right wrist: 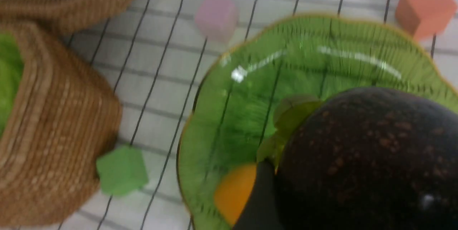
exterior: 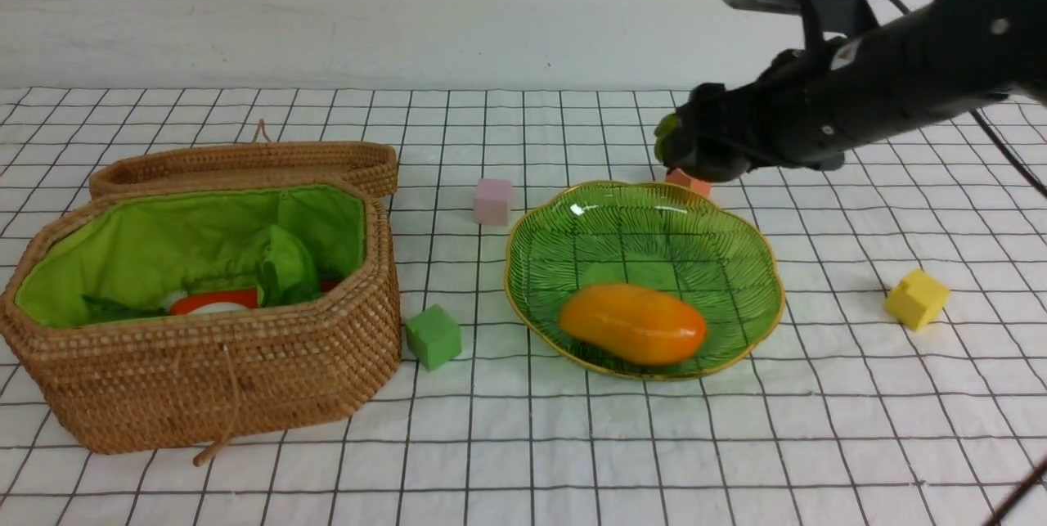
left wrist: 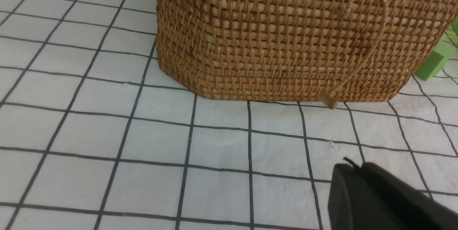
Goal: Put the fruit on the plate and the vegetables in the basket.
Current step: Use the right arm to grab a mangosteen and put it into the right plate, then use the right arm to grab a banana and put it into the right plate
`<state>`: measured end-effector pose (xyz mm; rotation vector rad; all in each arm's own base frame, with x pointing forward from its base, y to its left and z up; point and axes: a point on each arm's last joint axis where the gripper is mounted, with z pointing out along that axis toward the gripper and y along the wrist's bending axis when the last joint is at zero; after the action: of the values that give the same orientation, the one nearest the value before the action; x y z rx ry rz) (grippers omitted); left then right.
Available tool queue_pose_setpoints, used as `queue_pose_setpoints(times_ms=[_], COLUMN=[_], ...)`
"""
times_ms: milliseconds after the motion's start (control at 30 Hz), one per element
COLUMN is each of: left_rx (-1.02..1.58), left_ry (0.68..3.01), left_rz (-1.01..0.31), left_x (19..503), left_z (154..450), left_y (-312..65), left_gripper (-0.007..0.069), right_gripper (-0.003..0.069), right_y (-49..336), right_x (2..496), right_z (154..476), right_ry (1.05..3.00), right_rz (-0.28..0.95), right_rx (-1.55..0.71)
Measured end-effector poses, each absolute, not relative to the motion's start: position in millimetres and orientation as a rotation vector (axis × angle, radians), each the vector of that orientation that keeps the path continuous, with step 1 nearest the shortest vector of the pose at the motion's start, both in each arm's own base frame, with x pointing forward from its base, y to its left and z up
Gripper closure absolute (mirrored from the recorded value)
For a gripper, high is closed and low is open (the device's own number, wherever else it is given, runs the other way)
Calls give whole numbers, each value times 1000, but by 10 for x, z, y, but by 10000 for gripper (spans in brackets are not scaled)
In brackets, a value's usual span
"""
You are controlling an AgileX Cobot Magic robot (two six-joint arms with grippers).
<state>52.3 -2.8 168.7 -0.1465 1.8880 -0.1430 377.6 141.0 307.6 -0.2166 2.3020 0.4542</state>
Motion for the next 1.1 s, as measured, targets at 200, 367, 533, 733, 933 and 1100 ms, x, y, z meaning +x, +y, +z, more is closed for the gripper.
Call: queue_pose_setpoints(times_ms=[200, 367, 533, 733, 933, 1100], left_rx=[-147, -147, -147, -147, -147, -147], left_ry=[1888, 1888, 1889, 1890, 1891, 1891], left_rz=[-143, -143, -143, -143, -143, -143], left_x=[523, 523, 523, 523, 522, 522], left_z=[1687, 1687, 1686, 1685, 1684, 1684], left_y=[-28, -28, -28, -28, -28, -28], left_gripper=[606, 606, 606, 606, 606, 606], right_gripper=[60, 8, -20, 19, 40, 60], right_y=[1554, 1468, 1372, 1123, 904, 946], right_x=[4359, 4586, 4520, 4270, 3541, 2743], right_z=[2320, 1995, 2166, 2640, 3149, 2925], right_ry=[2433, 2590, 2639, 2710, 2764, 2838], right_rz=[454, 462, 465, 388, 308, 272], right_rx=[-107, -34, -41, -98, -236, -675])
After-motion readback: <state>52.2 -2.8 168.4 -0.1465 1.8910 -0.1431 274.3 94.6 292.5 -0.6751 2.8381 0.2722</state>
